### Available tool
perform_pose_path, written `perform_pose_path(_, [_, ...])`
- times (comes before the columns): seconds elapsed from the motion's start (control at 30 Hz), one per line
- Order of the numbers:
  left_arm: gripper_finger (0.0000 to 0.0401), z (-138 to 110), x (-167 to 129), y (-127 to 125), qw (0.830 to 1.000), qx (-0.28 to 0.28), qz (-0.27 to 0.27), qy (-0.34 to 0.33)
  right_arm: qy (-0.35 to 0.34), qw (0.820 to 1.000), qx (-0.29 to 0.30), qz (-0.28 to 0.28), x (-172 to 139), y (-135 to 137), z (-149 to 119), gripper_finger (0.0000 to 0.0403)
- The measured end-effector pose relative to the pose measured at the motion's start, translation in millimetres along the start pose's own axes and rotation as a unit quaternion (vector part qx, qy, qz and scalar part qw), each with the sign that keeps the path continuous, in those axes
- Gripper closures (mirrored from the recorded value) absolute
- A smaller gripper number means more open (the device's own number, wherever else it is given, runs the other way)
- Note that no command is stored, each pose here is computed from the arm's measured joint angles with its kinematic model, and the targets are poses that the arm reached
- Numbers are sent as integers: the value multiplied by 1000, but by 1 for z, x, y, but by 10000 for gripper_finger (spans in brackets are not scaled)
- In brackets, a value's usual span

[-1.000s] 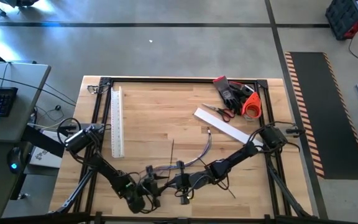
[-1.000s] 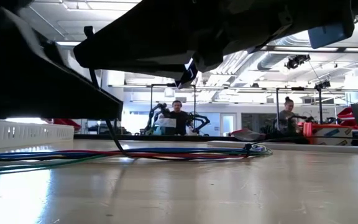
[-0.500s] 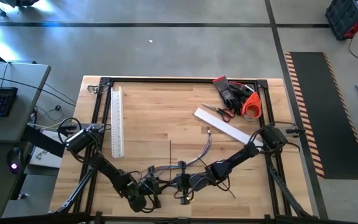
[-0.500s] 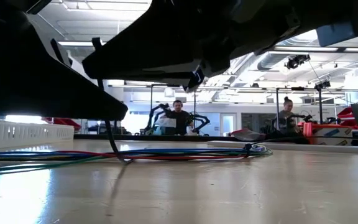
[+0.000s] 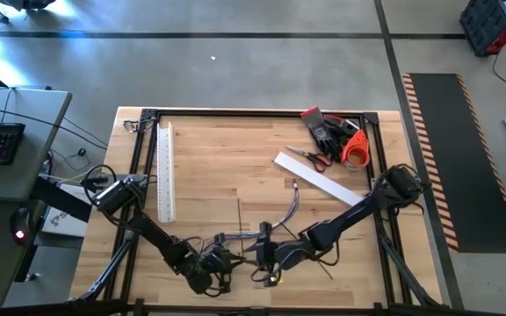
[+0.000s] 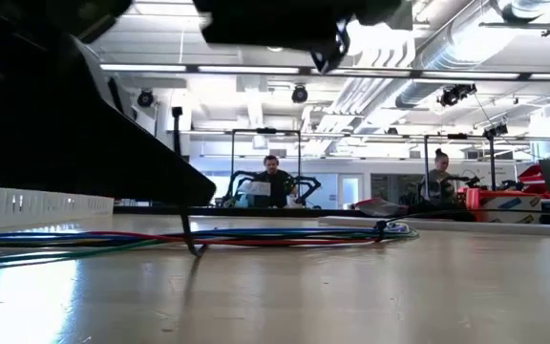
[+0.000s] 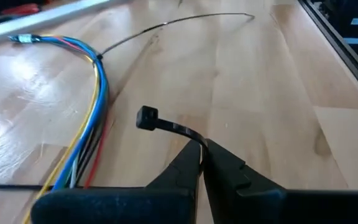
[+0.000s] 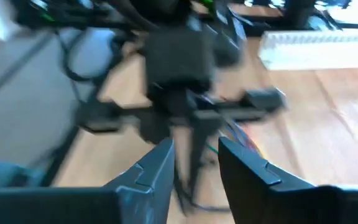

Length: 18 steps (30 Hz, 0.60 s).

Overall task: Ziptie cables
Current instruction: Wrap the zip tie on the cable

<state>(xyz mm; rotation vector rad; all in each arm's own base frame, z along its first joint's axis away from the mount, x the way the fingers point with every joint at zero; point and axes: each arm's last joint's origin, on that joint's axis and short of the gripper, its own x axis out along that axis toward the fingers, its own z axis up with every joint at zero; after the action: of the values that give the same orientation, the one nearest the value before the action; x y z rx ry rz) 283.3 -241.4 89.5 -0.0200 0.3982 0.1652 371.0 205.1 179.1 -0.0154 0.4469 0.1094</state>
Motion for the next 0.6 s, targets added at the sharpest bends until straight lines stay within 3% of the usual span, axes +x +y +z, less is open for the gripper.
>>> perform_pose_path(0.1, [401,1,5,3,1000,-3,-17,13,1,999,30,24,6,-7,0,323])
perform_pose_path(0.33, [401,2,8,5,999,2,-27,22,39,993,113,11,27,-35,-15,397])
perform_pose_path(0.6, [401,1,8,5,999,3,-26,25,79,983,145,81,35,-42,-23,397])
